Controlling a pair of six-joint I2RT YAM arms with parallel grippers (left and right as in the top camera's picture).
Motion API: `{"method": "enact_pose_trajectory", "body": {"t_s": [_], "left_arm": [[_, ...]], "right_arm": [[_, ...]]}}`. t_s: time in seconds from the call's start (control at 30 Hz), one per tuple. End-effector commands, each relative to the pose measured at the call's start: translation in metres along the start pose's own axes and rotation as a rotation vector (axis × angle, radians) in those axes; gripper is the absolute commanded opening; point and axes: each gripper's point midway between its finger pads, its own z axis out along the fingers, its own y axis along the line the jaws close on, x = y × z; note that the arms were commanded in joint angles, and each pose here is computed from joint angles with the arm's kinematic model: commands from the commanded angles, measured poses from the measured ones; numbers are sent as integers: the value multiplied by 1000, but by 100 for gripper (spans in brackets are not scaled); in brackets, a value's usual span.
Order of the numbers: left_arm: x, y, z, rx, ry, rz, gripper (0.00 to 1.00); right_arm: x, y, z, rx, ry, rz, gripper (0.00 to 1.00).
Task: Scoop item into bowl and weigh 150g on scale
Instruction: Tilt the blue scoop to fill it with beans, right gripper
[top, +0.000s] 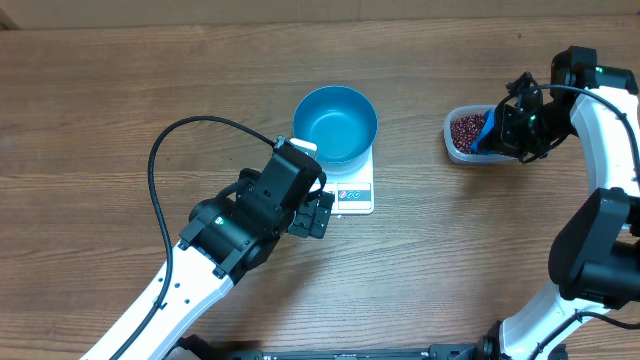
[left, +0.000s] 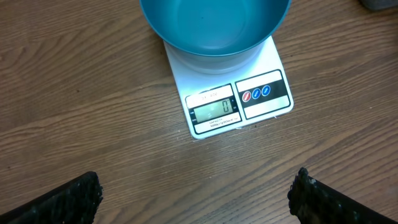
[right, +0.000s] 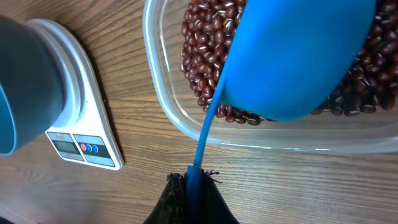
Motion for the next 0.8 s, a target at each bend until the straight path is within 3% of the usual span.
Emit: {"method": "enact_pose_trajectory", "body": {"t_s": [0.0,0.77], "left_arm": [[-10,2,-9,2,-38,-15,100],[-10,2,-9,2,-38,-15,100]], "right_arm": [[-6,19,-4,-93,-27,-76,4],[-9,19,-7,-178,-61,-94,4]]}}
